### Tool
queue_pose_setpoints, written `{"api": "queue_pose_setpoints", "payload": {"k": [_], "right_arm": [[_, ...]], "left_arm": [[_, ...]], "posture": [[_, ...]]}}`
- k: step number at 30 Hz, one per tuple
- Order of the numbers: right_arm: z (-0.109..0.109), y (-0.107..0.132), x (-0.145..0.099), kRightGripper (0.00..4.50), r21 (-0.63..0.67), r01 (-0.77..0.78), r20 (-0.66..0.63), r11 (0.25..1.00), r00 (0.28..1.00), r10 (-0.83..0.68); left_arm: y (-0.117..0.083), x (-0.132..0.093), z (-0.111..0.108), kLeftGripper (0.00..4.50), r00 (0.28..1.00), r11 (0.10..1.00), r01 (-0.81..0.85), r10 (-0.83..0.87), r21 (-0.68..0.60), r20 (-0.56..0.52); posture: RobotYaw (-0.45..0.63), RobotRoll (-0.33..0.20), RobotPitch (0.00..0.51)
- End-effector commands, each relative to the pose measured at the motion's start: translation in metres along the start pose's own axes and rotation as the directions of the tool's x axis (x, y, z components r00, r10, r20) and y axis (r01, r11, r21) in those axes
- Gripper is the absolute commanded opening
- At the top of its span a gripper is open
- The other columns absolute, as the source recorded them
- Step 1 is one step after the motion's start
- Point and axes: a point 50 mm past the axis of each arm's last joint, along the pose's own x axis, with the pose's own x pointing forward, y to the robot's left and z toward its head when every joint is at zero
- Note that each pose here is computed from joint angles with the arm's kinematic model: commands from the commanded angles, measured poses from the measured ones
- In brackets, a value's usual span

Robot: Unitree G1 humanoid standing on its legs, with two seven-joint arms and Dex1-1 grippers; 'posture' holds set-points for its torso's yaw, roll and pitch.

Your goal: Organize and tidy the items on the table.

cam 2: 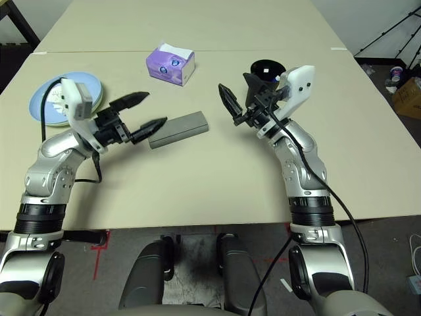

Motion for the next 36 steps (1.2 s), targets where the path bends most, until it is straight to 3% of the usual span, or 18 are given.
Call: {"api": "queue_pose_setpoints", "payload": {"k": [1,12,16,19,21,25,28,31,36], "right_arm": [[0.001,-0.004,-0.002,4.47,-0.048,0.021,0.001,0.999,1.000,-0.021],[0.003,-0.004,-0.002,4.47,-0.088,-0.032,-0.021,0.996,0.999,0.030],[-0.003,-0.002,-0.005,4.47,-0.212,-0.195,-0.158,0.958,0.974,0.164],[-0.010,0.002,-0.010,4.47,-0.270,-0.347,-0.263,0.898,0.924,0.278],[-0.013,0.001,-0.013,4.47,-0.294,-0.368,-0.277,0.882,0.916,0.290],[-0.010,-0.010,-0.015,4.47,-0.173,-0.098,-0.058,0.980,0.994,0.089],[-0.001,-0.027,-0.024,4.47,-0.046,0.171,0.098,0.984,0.981,-0.166],[0.002,-0.044,-0.038,4.47,0.040,0.319,0.130,0.947,0.938,-0.321],[0.003,-0.072,-0.067,4.47,0.013,0.441,0.073,0.898,0.895,-0.441]], "left_arm": [[-0.006,-0.004,-0.010,4.50,0.996,0.998,0.054,-0.051,0.036,-0.072],[-0.007,-0.009,-0.018,4.50,0.986,0.996,0.088,-0.086,0.005,-0.145],[0.001,-0.014,-0.026,4.50,0.990,0.996,-0.065,0.057,-0.054,-0.133],[-0.002,-0.013,-0.030,4.50,0.984,0.983,-0.154,0.143,-0.100,-0.104],[-0.005,-0.014,-0.034,4.50,0.980,0.981,-0.177,0.167,-0.085,-0.112],[0.020,-0.023,-0.025,4.50,0.886,0.885,-0.464,0.464,-0.029,-0.003],[0.040,-0.044,-0.016,4.50,0.764,0.765,-0.644,0.642,0.016,0.069],[0.048,-0.064,-0.012,4.50,0.684,0.681,-0.730,0.724,0.061,0.095],[0.052,-0.106,-0.020,4.50,0.601,0.596,-0.796,0.799,0.103,0.020]], "posture": [[-0.04,0.000,0.146],[-0.05,0.000,0.144],[-0.06,0.000,0.141],[-0.06,0.000,0.141],[-0.05,0.000,0.138],[-0.04,0.000,0.132],[-0.04,0.000,0.132],[-0.05,0.000,0.132],[-0.05,0.000,0.131]]}}
